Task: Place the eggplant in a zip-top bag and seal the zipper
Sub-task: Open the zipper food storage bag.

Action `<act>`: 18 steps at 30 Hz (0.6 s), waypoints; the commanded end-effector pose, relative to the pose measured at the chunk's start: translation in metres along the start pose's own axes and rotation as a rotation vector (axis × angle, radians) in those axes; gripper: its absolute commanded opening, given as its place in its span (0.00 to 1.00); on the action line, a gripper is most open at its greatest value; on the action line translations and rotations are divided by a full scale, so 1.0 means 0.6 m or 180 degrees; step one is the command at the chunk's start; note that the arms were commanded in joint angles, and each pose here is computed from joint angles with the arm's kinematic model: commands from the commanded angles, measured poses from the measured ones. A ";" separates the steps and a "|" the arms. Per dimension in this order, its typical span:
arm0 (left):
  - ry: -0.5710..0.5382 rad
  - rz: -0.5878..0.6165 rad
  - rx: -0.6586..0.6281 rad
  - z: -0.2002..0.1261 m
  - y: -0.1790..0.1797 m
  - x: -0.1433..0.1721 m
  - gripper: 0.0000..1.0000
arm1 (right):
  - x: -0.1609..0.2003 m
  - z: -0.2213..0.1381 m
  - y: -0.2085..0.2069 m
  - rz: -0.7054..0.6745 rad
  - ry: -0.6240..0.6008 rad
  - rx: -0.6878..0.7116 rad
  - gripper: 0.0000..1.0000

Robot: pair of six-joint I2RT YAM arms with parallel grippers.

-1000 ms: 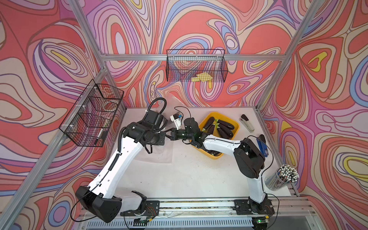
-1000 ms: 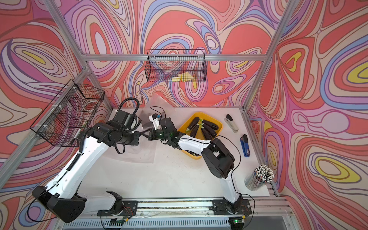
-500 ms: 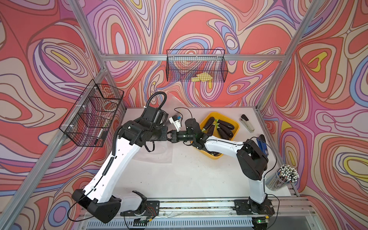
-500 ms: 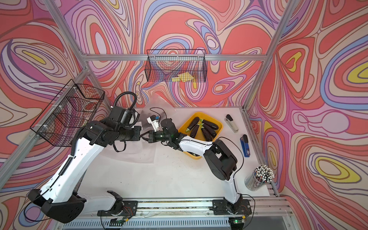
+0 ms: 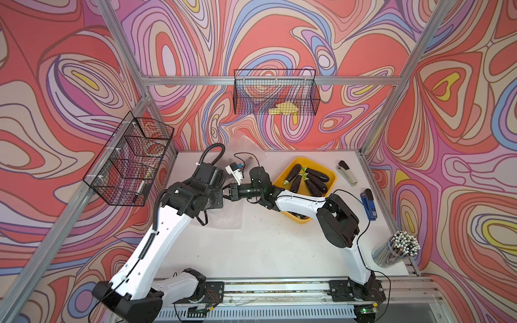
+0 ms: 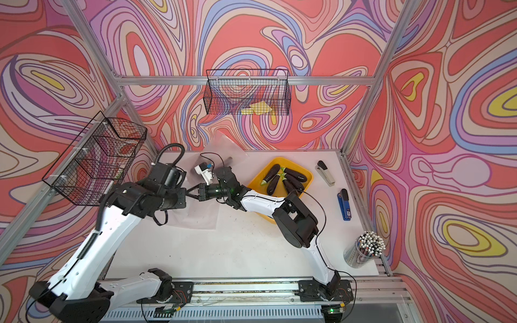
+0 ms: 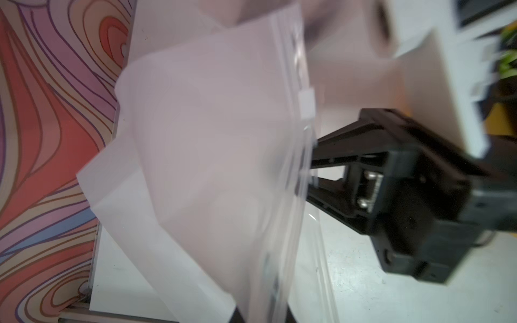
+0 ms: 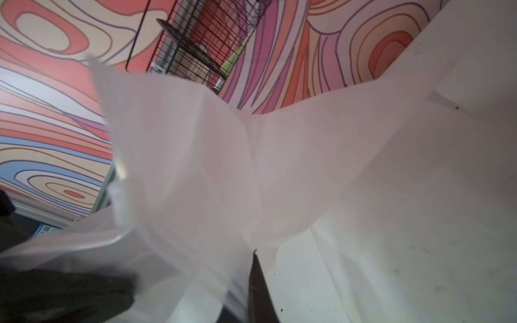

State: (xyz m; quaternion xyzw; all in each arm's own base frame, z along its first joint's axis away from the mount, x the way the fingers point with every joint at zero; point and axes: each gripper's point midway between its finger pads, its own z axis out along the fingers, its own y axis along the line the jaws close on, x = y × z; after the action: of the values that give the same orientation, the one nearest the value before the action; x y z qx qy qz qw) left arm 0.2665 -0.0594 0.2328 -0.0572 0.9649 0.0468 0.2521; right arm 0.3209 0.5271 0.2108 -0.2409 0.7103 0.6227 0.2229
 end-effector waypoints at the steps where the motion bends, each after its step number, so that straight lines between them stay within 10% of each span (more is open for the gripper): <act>1: 0.0561 -0.0103 -0.0230 0.104 -0.003 0.050 0.00 | 0.069 -0.011 -0.105 0.0281 0.0163 0.0547 0.06; 9: 0.0771 -0.0304 -0.0017 0.210 -0.060 0.070 0.00 | 0.117 -0.086 -0.186 0.0457 0.0159 0.1430 0.17; 18: 0.0819 -0.0528 0.0513 0.248 -0.120 0.080 0.00 | 0.100 -0.118 -0.153 0.0484 -0.0094 0.1408 0.40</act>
State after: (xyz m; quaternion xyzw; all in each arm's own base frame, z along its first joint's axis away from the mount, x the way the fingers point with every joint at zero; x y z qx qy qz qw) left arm 0.2973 -0.1030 0.0812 -0.1067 0.9856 -0.0215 0.1296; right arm 0.3227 0.4472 0.0839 -0.1301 0.8550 0.4620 0.1965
